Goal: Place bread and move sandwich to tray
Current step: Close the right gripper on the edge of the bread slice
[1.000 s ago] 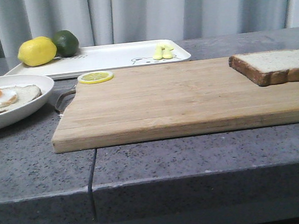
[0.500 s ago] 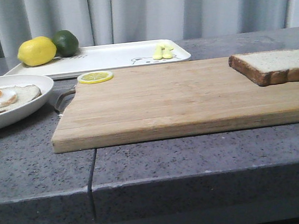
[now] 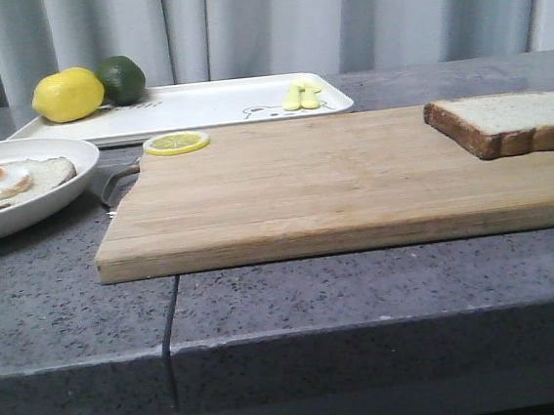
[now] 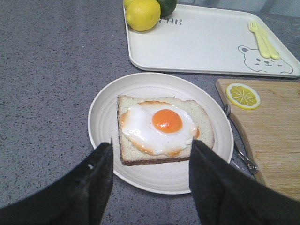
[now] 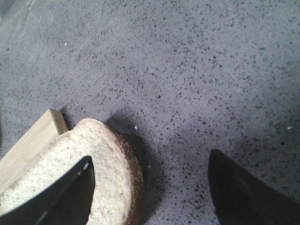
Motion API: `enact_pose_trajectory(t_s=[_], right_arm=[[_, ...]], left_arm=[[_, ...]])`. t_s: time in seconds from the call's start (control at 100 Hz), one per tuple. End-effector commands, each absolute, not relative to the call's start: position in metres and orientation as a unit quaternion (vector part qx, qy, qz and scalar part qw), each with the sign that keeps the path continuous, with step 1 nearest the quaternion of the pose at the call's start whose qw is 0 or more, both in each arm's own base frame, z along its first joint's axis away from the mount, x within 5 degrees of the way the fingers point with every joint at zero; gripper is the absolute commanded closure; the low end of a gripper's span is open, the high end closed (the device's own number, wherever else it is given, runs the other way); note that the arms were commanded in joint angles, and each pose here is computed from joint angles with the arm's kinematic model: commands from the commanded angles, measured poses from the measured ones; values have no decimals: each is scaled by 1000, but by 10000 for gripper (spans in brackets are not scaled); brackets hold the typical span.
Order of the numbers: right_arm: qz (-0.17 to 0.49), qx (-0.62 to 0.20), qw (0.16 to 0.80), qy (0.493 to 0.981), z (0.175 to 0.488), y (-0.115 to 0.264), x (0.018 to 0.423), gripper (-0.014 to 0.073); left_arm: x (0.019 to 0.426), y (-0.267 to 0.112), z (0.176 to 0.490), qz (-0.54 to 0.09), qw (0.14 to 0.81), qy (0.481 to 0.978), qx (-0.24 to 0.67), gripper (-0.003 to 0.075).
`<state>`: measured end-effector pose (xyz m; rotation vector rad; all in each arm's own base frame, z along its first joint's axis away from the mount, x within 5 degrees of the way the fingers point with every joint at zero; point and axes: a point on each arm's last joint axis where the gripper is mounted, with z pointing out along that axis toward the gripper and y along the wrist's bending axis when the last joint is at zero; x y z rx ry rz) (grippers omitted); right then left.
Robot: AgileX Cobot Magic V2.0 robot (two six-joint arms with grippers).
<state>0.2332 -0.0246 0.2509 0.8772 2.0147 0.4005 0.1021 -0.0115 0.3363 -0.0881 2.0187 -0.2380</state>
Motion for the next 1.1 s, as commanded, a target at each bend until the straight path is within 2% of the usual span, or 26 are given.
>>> enact_pose_trajectory(t_s=[0.0,0.85,1.09], right_arm=[[164,354,488,781,269,-29,239,80],[191,368,484,770,271,-27,240,80],[212,384,492,752,273,-26,241,80]], left_arm=[[105,-11,353,-105,566,816,-42,372],[105,-11,353,-105,566,816,-42,372],[105,-11,353,-105,566,816,-42,372]])
